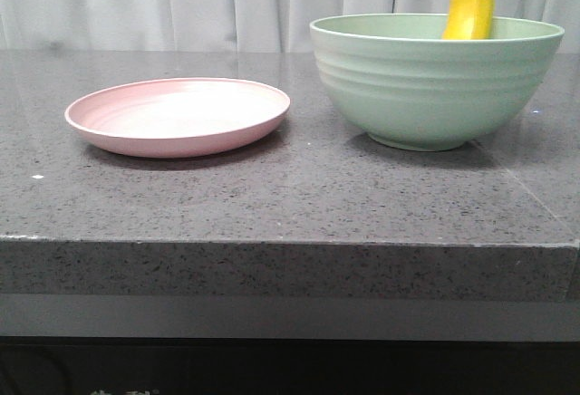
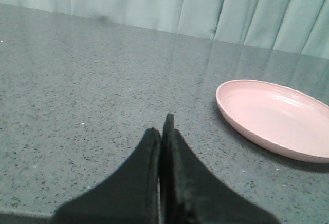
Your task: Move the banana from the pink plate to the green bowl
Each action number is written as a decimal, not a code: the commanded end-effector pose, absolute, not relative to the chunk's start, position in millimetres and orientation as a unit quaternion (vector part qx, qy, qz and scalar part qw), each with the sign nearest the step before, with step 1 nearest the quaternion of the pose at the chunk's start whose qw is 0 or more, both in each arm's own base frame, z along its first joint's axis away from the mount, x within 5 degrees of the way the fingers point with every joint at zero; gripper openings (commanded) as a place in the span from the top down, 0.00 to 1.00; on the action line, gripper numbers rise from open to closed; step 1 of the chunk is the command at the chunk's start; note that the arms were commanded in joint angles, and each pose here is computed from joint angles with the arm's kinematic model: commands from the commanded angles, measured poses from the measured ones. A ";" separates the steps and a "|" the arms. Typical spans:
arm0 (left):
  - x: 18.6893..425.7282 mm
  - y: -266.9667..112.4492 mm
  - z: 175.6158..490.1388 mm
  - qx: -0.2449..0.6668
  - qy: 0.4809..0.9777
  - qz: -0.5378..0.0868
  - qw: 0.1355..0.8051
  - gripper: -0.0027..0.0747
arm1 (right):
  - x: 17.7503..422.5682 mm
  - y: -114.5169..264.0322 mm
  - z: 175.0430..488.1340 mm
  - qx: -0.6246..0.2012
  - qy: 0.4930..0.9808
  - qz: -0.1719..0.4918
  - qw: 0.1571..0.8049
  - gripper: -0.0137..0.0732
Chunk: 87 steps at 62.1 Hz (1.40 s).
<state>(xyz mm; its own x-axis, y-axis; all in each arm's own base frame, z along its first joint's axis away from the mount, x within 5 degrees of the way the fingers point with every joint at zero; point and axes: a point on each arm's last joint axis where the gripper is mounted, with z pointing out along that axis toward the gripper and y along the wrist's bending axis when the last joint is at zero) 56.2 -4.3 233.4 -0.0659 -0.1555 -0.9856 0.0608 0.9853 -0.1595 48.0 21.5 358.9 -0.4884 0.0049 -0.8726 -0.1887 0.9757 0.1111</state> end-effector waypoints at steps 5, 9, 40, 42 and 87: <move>52.5 -2.4 232.1 -0.046 0.652 -0.087 0.751 0.99 | 50.7 21.3 370.2 -0.045 0.835 0.099 0.539 0.92; 51.9 -2.1 225.7 -0.046 0.638 -0.087 0.764 0.99 | 50.7 21.3 370.2 -0.045 0.835 0.099 0.539 0.92; 53.0 -2.1 218.0 -0.046 0.641 -0.086 0.761 0.99 | 50.9 21.3 370.0 -0.045 0.836 0.100 0.538 0.92; 53.0 -2.1 218.0 -0.046 0.641 -0.086 0.761 0.99 | 50.9 21.3 370.0 -0.045 0.836 0.100 0.538 0.92; 53.0 -2.1 218.0 -0.046 0.641 -0.086 0.761 0.99 | 56.3 16.8 367.7 -0.037 0.824 0.076 0.561 0.92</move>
